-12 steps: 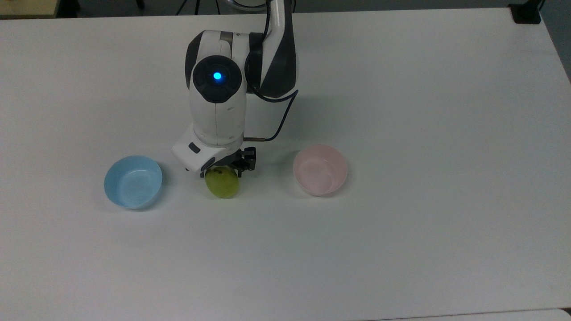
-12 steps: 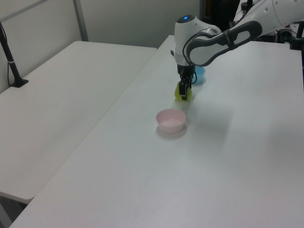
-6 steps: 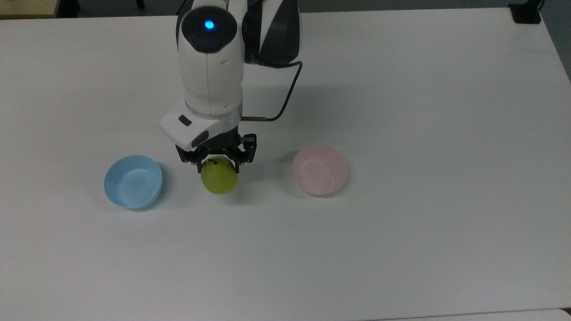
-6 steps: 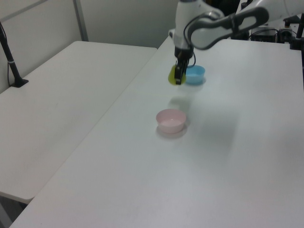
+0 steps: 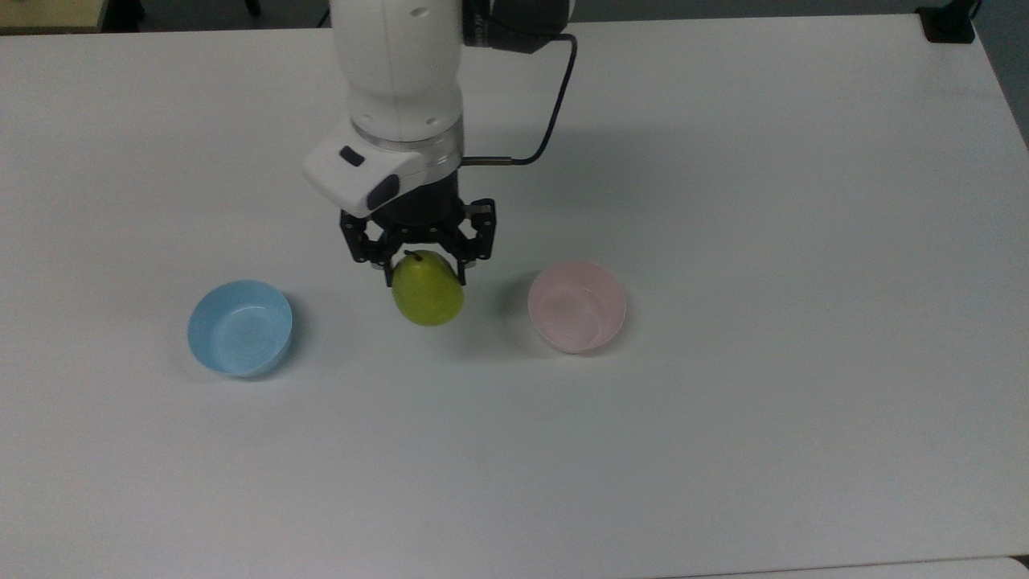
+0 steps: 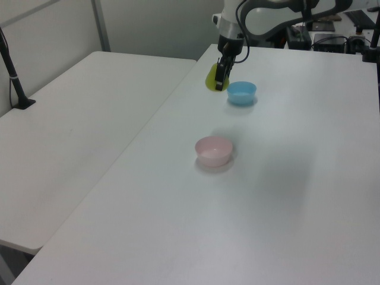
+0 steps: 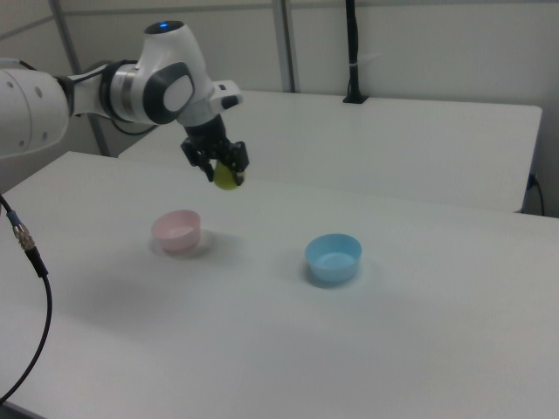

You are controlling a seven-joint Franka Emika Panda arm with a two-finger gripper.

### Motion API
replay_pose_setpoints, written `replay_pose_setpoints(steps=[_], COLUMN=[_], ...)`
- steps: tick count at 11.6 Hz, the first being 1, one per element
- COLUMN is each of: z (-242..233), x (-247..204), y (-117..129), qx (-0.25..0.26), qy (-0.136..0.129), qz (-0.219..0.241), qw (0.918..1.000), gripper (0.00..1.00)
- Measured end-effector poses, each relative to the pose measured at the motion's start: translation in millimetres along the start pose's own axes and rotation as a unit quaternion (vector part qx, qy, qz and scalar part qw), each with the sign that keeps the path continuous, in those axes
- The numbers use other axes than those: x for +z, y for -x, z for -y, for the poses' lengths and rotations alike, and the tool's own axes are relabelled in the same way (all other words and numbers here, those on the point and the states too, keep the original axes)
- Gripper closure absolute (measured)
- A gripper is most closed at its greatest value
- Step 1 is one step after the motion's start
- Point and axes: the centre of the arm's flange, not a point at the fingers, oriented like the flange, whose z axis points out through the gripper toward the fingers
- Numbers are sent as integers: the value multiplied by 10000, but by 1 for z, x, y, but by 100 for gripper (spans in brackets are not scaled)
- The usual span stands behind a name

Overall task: Place the pear in the bowl
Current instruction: 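Carry the pear over the pink bowl and lower it inside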

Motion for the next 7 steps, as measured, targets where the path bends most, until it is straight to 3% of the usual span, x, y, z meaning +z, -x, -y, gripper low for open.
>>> replay_pose_setpoints(steps=[4,7], z=[106,152], x=[4,47], y=[7,18], qx=[-441,-620], qy=[-139,-101], qz=[56,368], qw=[9989,9973], gripper=[28,28])
